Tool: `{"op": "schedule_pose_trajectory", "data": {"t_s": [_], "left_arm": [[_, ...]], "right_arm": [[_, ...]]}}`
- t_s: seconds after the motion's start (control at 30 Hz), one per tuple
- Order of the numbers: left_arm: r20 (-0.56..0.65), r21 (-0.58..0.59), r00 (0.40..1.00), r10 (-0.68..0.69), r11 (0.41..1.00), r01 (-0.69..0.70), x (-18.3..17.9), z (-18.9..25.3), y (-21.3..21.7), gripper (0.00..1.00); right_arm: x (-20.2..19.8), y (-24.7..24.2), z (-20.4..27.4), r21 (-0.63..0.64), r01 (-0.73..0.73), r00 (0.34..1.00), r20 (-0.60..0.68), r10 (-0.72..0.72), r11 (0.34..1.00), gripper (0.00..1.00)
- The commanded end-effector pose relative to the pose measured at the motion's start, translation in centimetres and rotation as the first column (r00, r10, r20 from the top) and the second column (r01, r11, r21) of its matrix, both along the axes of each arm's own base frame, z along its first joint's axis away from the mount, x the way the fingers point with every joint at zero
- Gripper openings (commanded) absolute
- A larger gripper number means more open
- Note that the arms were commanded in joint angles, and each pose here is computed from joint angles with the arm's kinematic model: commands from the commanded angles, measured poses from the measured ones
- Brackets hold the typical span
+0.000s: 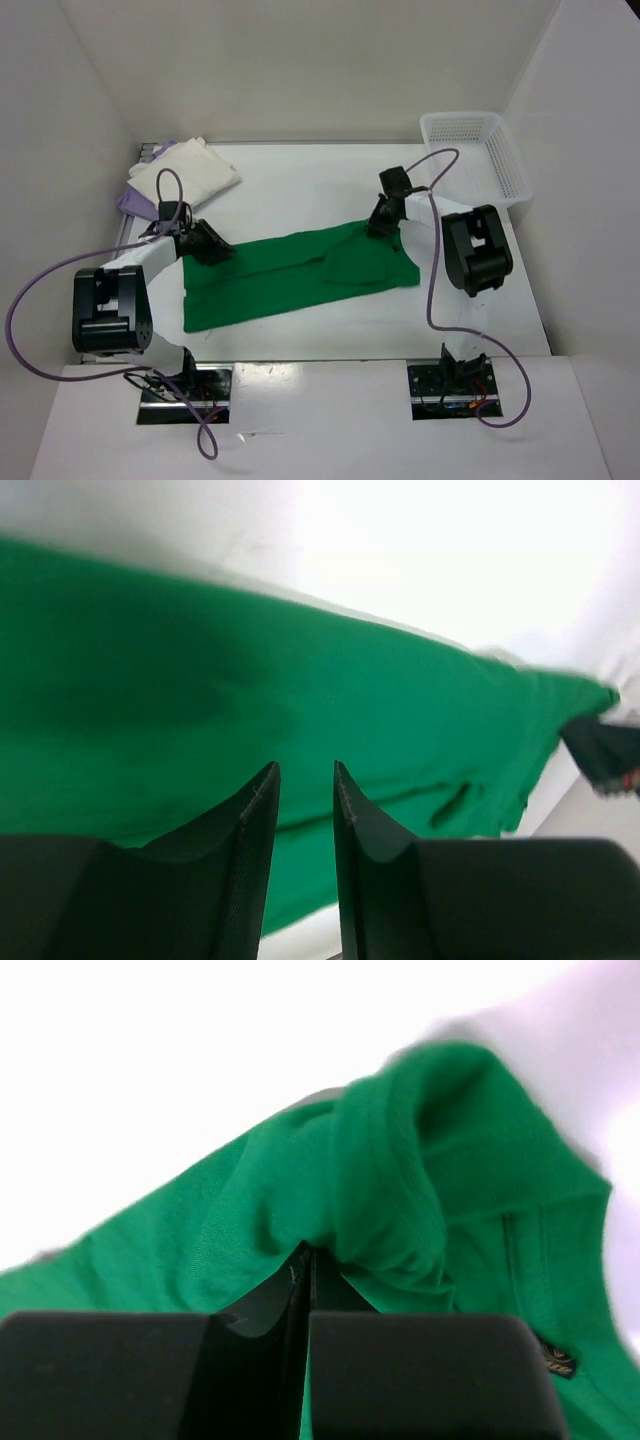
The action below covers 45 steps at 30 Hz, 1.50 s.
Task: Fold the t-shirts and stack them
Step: Rotate the tshirt 90 degrees
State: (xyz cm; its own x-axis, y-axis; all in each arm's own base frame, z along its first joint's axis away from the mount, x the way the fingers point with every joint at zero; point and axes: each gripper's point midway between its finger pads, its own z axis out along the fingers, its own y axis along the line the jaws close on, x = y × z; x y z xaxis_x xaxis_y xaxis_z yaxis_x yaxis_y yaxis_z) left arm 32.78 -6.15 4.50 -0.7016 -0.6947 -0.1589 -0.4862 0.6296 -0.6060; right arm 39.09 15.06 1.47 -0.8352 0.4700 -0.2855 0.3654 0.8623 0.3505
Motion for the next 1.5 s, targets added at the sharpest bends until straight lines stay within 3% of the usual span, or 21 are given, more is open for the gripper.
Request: {"op": "schedule_pose_trajectory", "data": {"t_s": [0.0, 0.1, 0.13, 0.17, 0.23, 0.27, 0.37, 0.5, 0.53, 0.57, 0.6, 0.63, 0.67, 0.7, 0.73, 0.8, 0.83, 1.0, 1.2, 1.47], "left_arm": [[0.145, 0.038, 0.989, -0.038, 0.999, 0.033, 2.4, 5.5, -0.3, 0.38], [0.186, 0.05, 0.979, -0.077, 0.996, 0.069, 2.8, 6.8, -1.3, 0.39], [0.183, 0.043, 0.979, -0.088, 0.996, 0.081, 2.7, 6.8, -2.0, 0.39], [0.183, 0.043, 0.978, -0.1, 0.995, 0.094, 2.6, 6.8, -2.5, 0.39], [0.184, 0.036, 0.971, -0.151, 0.989, 0.147, 2.1, 6.9, -4.3, 0.4], [0.166, 0.034, 0.972, -0.169, 0.986, 0.166, 1.7, 6.5, -4.9, 0.4], [0.173, 0.05, 0.957, -0.233, 0.973, 0.227, 1.4, 6.5, -7.3, 0.4], [0.196, 0.062, 0.934, -0.299, 0.954, 0.292, 2.3, 7.4, -10.1, 0.43], [0.202, 0.062, 0.929, -0.31, 0.951, 0.304, 2.8, 7.7, -10.7, 0.43], [0.211, 0.063, 0.921, -0.328, 0.945, 0.322, 2.9, 7.8, -11.5, 0.43], [0.211, 0.063, 0.921, -0.328, 0.945, 0.322, 3.1, 7.8, -11.5, 0.43], [0.203, 0.056, 0.921, -0.333, 0.943, 0.328, 3.1, 7.5, -11.7, 0.41], [0.205, 0.055, 0.913, -0.352, 0.936, 0.349, 3.2, 7.5, -12.2, 0.38], [0.223, 0.065, 0.906, -0.36, 0.933, 0.355, 3.6, 8.1, -12.2, 0.29], [0.214, 0.07, 0.905, -0.368, 0.93, 0.361, 3.6, 7.6, -12.2, 0.21], [0.226, 0.092, 0.898, -0.377, 0.926, 0.365, 4.1, 7.7, -12.1, 0.06], [0.23, 0.105, 0.896, -0.379, 0.925, 0.364, 4.5, 7.8, -12.0, 0.0], [0.222, 0.11, 0.895, -0.386, 0.922, 0.371, 4.2, 7.3, -11.9, 0.0], [0.225, 0.096, 0.891, -0.395, 0.919, 0.384, 2.9, 7.0, -11.9, 0.01], [0.243, 0.096, 0.881, -0.407, 0.914, 0.395, 2.0, 7.1, -11.9, 0.01]], "right_arm": [[6.1, 1.0, -0.2, -0.017, 0.019, 0.995, 0.098, -0.017, 1.0, 0.0], [11.7, 3.7, 0.6, 0.014, -0.034, 0.988, 0.152, 0.032, 0.999, 0.0], [12.1, 4.6, -1.9, 0.003, -0.061, 0.993, 0.105, 0.061, 0.998, 0.0], [16.0, 6.5, 2.1, 0.028, -0.089, 0.973, 0.215, 0.081, 0.996, 0.0], [17.4, 8.1, 3.3, 0.019, -0.141, 0.965, 0.224, 0.133, 0.99, 0.0], [20.1, 10.1, 6.3, 0.037, -0.176, 0.936, 0.316, 0.156, 0.984, 0.03], [21.4, 12.1, 13.0, 0.06, -0.247, 0.88, 0.431, 0.198, 0.967, 0.09], [18.5, 13.2, 20.0, 0.082, -0.352, 0.827, 0.494, 0.268, 0.933, 0.23], [16.7, 14.0, 18.9, 0.061, -0.375, 0.838, 0.449, 0.31, 0.925, 0.32], [15.3, 14.0, 23.5, 0.042, -0.389, 0.798, 0.513, 0.314, 0.92, 0.36], [14.1, 14.1, 24.5, 0.031, -0.405, 0.785, 0.524, 0.33, 0.914, 0.4], [12.2, 13.9, 20.5, 0.025, -0.418, 0.824, 0.433, 0.366, 0.908, 0.43], [11.5, 14.5, 21.5, 0.033, -0.437, 0.794, 0.483, 0.369, 0.899, 0.44], [9.4, 13.8, 25.6, 0.052, -0.438, 0.763, 0.55, 0.34, 0.897, 0.38], [6.8, 13.4, 20.8, 0.081, -0.435, 0.819, 0.451, 0.356, 0.897, 0.19], [4.3, 12.4, 21.7, 0.098, -0.425, 0.812, 0.48, 0.331, 0.9, 0.03], [2.0, 11.4, 17.0, 0.111, -0.403, 0.863, 0.377, 0.337, 0.908, 0.0], [-0.6, 6.0, 9.4, 0.101, -0.284, 0.939, 0.229, 0.256, 0.953, 0.0], [2.7, 1.6, 5.4, 0.026, -0.149, 0.971, 0.195, 0.141, 0.989, 0.0], [7.9, 0.7, 0.8, -0.046, -0.119, 0.983, 0.133, 0.124, 0.992, 0.0]]}}
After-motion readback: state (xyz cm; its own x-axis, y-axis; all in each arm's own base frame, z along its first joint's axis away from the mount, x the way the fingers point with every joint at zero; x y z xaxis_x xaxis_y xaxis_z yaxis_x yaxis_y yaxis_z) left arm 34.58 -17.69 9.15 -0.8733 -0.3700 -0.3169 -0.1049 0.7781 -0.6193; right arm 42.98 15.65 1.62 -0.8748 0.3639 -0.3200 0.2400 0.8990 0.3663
